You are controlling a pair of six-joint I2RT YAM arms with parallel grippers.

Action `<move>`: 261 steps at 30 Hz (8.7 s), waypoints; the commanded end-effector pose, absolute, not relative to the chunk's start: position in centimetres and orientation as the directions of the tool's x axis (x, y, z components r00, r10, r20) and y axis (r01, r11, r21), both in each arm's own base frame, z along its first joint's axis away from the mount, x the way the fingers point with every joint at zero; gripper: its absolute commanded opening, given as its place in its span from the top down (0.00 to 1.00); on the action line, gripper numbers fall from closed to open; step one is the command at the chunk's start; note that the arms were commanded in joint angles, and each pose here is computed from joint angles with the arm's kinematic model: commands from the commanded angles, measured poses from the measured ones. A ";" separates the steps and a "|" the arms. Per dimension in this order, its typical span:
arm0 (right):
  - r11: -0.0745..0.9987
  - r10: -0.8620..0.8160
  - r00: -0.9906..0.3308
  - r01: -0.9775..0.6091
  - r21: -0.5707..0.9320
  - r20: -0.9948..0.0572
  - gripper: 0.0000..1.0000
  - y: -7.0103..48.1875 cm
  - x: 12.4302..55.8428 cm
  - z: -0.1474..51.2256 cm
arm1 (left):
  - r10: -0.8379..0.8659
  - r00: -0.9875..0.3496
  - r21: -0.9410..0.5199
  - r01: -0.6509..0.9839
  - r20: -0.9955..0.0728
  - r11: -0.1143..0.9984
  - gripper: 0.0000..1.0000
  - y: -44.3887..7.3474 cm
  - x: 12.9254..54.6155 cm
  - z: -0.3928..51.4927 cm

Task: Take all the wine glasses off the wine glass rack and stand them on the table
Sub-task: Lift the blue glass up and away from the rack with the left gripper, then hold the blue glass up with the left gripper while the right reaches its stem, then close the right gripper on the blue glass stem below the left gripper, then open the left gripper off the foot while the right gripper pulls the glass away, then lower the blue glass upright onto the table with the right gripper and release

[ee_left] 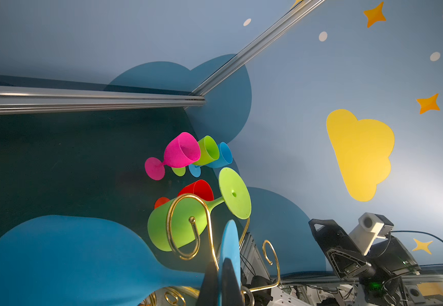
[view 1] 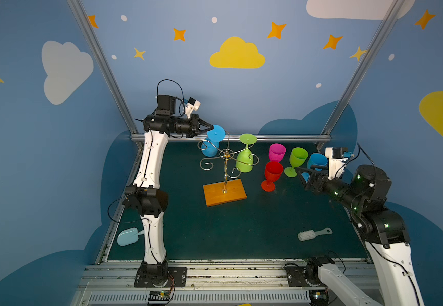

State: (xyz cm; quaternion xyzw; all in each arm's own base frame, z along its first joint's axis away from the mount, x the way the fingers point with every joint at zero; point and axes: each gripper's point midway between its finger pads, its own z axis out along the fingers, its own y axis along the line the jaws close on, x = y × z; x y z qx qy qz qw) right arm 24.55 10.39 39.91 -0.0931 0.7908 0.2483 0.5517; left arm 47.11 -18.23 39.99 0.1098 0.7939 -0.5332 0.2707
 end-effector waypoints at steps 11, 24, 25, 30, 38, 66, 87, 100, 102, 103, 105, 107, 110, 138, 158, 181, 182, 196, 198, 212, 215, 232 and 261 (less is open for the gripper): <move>0.866 0.126 -0.344 -0.419 0.272 -0.931 0.26 10.2 24.5 40.8 | -0.281 -0.720 -0.758 0.510 -0.635 0.406 0.97 -11.8 48.8 46.1; 0.826 0.096 -0.260 -0.518 0.222 -0.961 0.26 12.0 26.8 43.6 | -0.400 -0.514 -0.635 0.722 -0.759 0.275 0.97 -10.6 44.6 58.9; 0.818 0.094 -0.244 -0.533 0.215 -0.965 0.26 12.2 26.9 44.1 | -0.408 -0.503 -0.626 0.734 -0.762 0.264 0.97 -10.7 44.1 59.6; 0.772 0.086 -0.154 -0.615 0.163 -0.984 0.26 14.1 27.3 46.4 | -0.396 -0.527 -0.625 0.760 -0.752 0.177 0.97 -13.0 42.4 61.2; 0.686 0.009 0.048 -0.727 -0.029 -0.999 0.23 18.1 26.8 50.0 | -0.321 -0.604 -0.640 0.768 -0.730 0.010 0.97 -18.5 39.6 61.8; 0.550 -0.110 0.431 -0.724 -0.416 -0.896 0.12 26.9 32.6 51.2 | -0.159 -0.732 -0.716 0.681 -0.663 -0.152 0.97 -26.3 33.6 59.4; 0.522 -0.142 0.360 -0.764 -0.379 -0.922 0.15 29.8 35.3 48.6 | -0.158 -0.740 -0.715 0.673 -0.654 -0.190 0.97 -26.7 32.5 59.5; 0.629 -0.146 0.175 -0.743 -0.228 -0.974 0.50 26.8 34.1 48.5 | -0.187 -0.718 -0.701 0.696 -0.670 -0.157 0.51 -26.9 33.9 58.5; 0.652 -0.157 0.131 -0.730 -0.203 -0.979 0.52 25.9 33.6 48.6 | -0.198 -0.703 -0.688 0.710 -0.683 -0.146 0.46 -26.8 34.3 58.4; 0.670 -0.162 0.105 -0.718 -0.188 -0.981 0.53 25.3 33.4 48.7 | -0.205 -0.692 -0.680 0.721 -0.692 -0.135 0.44 -26.7 34.6 58.2; 0.702 -0.182 0.041 -0.695 -0.159 -0.982 0.54 24.2 33.1 48.2 | -0.216 -0.661 -0.656 0.747 -0.718 -0.106 0.44 -26.6 35.1 57.8; 0.727 -0.203 -0.036 -0.675 -0.126 -0.978 0.54 23.2 32.8 47.3 | -0.228 -0.608 -0.614 0.788 -0.761 -0.051 0.45 -26.4 35.6 57.1; 0.753 -0.241 -0.171 -0.654 -0.073 -0.955 0.54 22.1 32.2 45.6 | -0.233 -0.459 -0.487 0.870 -0.857 0.076 0.48 -26.4 36.2 55.8; 0.700 -0.289 -0.477 -0.697 0.157 -0.830 0.60 24.2 28.6 41.0 | -0.003 0.407 0.393 0.883 -0.913 0.256 0.58 -30.0 32.6 51.1; 0.658 -0.346 -0.501 -0.732 0.176 -0.794 0.59 26.3 26.5 39.2 | 0.071 0.471 0.464 0.811 -0.879 0.356 0.80 -30.5 34.2 50.7; 0.630 -0.042 -0.359 -0.734 0.254 -0.932 0.15 22.3 24.6 45.7 | -0.143 0.135 0.037 0.843 -0.981 0.537 0.97 -26.9 36.3 50.0; 0.631 -0.033 -0.357 -0.732 0.257 -0.934 0.15 22.0 24.3 45.9 | -0.154 0.110 0.010 0.843 -0.982 0.538 0.97 -26.6 36.7 49.9; 0.680 0.072 -0.318 -0.677 0.280 -0.945 0.17 18.7 23.2 46.8 | -0.231 0.009 -0.110 0.862 -0.973 0.496 0.97 -25.1 37.4 49.9; 0.665 0.084 -0.317 -0.689 0.290 -0.945 0.18 19.2 23.5 47.4 | -0.229 0.002 -0.114 0.862 -0.973 0.493 0.97 -25.2 37.4 49.7; 0.656 0.147 -0.320 -0.677 0.335 -0.936 0.39 21.5 27.9 48.3 | -0.234 -0.011 -0.127 0.863 -0.972 0.489 0.97 -25.1 37.3 48.6; 0.651 0.152 -0.322 -0.679 0.340 -0.934 0.55 21.8 28.4 48.2 | -0.239 -0.010 -0.127 0.866 -0.971 0.484 0.97 -25.1 37.1 48.6; 0.670 0.206 -0.288 -0.655 0.350 -0.935 1.00 20.0 27.1 49.6 | -0.222 0.037 -0.101 0.807 -0.974 0.582 0.41 -23.6 37.6 48.8; 0.985 -0.163 -0.830 -0.165 -0.045 -0.533 1.00 5.1 17.7 31.1 | -0.330 0.166 -0.207 0.507 -0.929 0.837 0.09 -10.9 37.2 49.0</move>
